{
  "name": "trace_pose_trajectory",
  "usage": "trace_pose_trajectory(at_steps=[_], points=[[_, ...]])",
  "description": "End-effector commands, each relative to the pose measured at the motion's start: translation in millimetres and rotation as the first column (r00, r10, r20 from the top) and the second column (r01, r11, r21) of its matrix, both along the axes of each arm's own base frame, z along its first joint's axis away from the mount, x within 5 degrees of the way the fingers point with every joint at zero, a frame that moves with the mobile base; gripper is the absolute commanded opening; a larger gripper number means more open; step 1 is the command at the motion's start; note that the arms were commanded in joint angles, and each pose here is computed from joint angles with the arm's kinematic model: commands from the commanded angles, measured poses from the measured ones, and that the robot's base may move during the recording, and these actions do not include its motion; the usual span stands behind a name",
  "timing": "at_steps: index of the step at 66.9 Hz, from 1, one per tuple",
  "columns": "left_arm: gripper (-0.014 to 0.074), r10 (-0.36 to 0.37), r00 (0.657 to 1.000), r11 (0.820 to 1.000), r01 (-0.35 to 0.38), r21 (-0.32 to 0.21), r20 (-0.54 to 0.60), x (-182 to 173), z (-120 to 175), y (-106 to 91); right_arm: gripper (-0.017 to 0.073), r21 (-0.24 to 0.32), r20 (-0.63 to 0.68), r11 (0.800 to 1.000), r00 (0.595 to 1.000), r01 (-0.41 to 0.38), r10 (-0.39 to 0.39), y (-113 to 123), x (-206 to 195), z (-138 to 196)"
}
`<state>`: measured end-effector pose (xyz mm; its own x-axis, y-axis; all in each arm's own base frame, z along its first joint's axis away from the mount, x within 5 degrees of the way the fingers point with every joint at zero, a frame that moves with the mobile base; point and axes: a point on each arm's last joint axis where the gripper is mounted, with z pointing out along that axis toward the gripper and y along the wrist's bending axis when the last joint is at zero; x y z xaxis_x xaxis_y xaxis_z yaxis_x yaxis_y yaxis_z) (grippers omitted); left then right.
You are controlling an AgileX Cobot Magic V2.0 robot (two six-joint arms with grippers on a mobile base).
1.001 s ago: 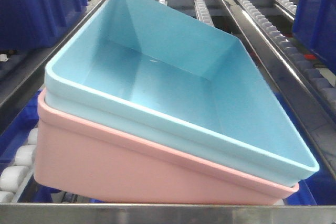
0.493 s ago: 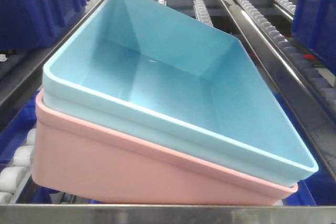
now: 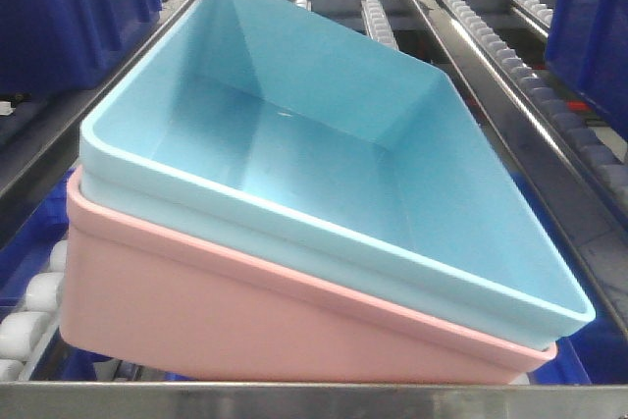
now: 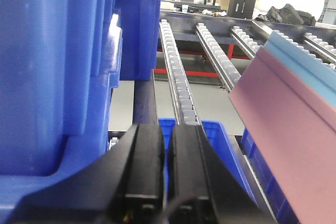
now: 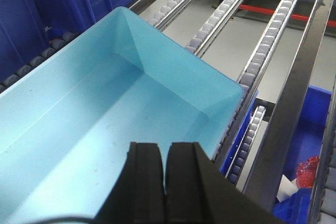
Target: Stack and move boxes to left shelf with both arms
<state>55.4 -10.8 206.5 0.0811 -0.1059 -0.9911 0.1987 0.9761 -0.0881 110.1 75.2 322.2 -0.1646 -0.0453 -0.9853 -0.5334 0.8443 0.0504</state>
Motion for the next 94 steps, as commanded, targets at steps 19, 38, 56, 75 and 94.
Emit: trace_pose_trajectory(at_steps=[19, 38, 56, 75, 94], points=[[0.0011, 0.001, 0.997, 1.000, 0.001, -0.018, 0.071, -1, -2, 0.2, 0.0056, 0.032, 0.090, 0.999, 0.995, -0.039, 0.036, 2, -2, 15], [0.0011, 0.001, 0.997, 1.000, 0.001, -0.018, 0.071, -1, -2, 0.2, 0.0056, -0.062, -0.044, 0.998, 0.999, 0.023, -0.026, -6, 1, -13], [0.0011, 0.001, 0.997, 1.000, 0.001, -0.018, 0.071, -1, -2, 0.2, 0.0056, -0.026, 0.085, 0.964, 0.962, 0.263, -0.260, -45, -11, -39], [0.0011, 0.001, 0.997, 1.000, 0.001, -0.018, 0.071, -1, -2, 0.2, 0.0056, 0.052, 0.206, 0.870, 0.848, 0.490, -0.489, -72, -46, -84], [0.0011, 0.001, 0.997, 1.000, 0.001, -0.018, 0.071, -1, -2, 0.2, 0.0056, 0.129, 0.234, 0.823, 0.790, 0.553, -0.567, -77, -56, -111]])
